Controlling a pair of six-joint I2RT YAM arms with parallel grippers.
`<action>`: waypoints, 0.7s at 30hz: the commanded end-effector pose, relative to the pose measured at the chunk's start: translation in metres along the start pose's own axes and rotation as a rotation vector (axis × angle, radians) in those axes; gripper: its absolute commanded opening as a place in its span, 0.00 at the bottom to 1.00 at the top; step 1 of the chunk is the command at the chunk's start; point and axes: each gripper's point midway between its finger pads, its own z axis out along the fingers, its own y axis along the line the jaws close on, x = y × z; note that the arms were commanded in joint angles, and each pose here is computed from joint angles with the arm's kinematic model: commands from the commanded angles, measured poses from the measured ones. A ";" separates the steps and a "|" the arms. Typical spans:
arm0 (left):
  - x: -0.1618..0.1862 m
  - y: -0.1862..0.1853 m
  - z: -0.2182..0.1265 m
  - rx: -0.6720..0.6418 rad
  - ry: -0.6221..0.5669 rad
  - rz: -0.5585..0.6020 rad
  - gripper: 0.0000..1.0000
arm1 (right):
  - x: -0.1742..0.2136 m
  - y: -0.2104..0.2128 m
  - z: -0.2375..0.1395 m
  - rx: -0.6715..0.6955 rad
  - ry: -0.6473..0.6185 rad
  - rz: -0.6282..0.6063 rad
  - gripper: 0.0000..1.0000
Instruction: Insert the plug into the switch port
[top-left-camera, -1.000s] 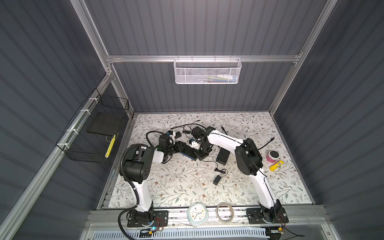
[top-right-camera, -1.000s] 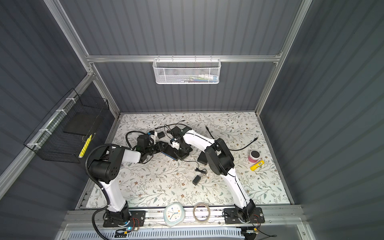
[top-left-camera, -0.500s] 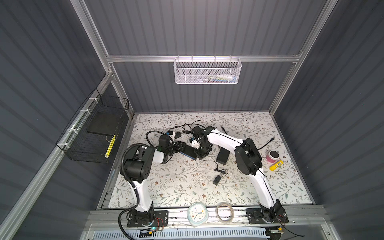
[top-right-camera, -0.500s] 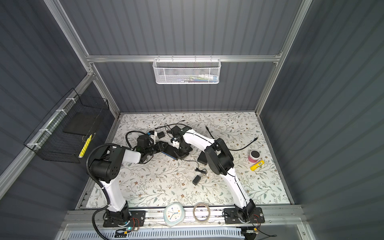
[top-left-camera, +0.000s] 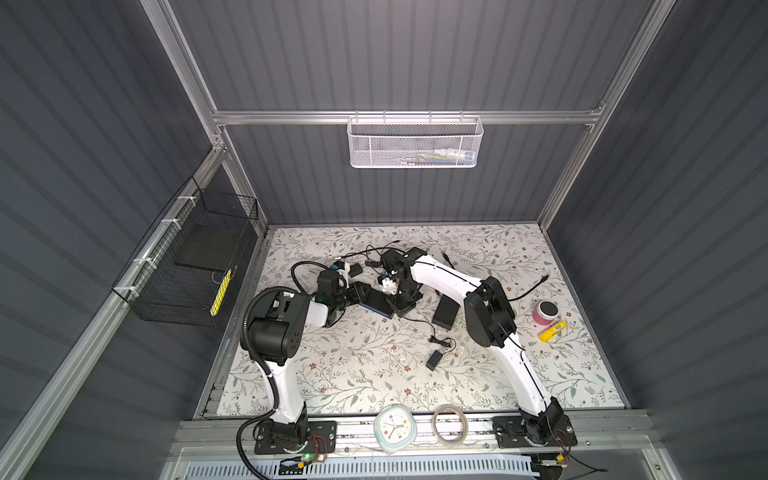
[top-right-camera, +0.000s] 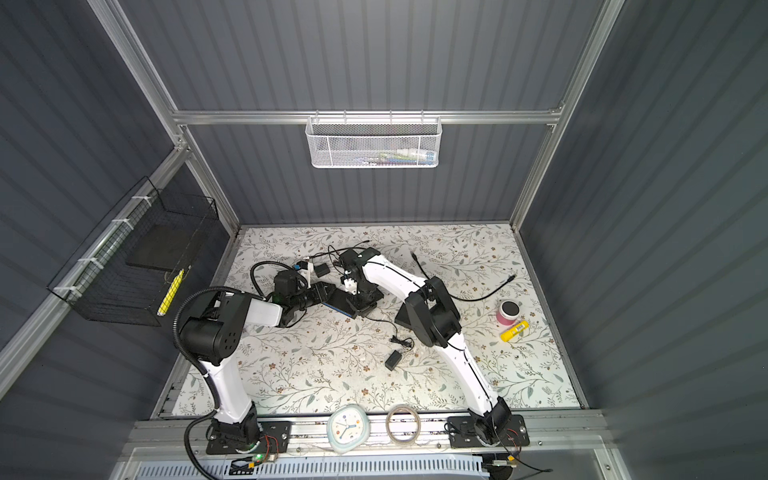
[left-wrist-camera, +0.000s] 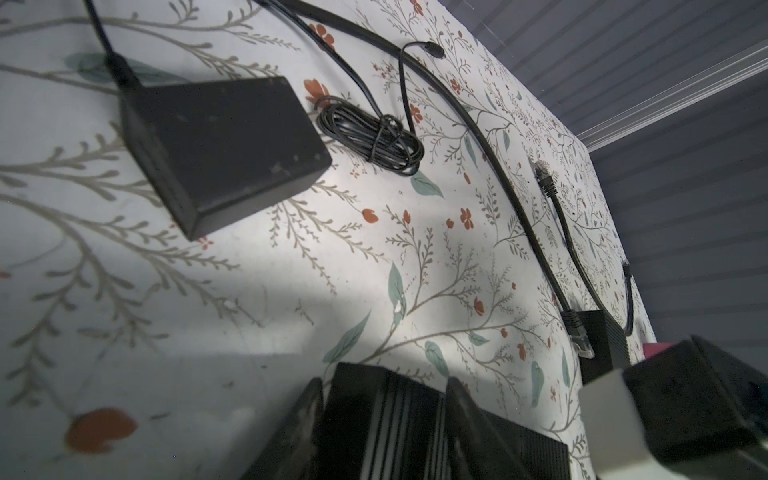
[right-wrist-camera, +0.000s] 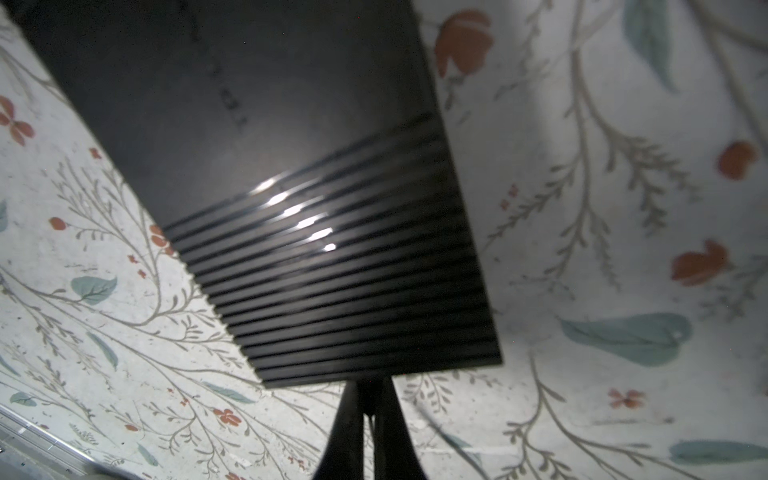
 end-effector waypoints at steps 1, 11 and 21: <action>0.183 -0.009 -0.013 0.003 0.598 -0.261 0.48 | -0.138 0.074 -0.050 -0.212 -0.583 -0.245 0.00; 0.190 -0.014 -0.013 0.055 0.635 -0.216 0.48 | -0.134 0.073 -0.055 -0.178 -0.570 -0.341 0.00; 0.189 -0.014 -0.009 0.066 0.670 -0.126 0.48 | -0.123 0.079 -0.053 -0.197 -0.536 -0.343 0.00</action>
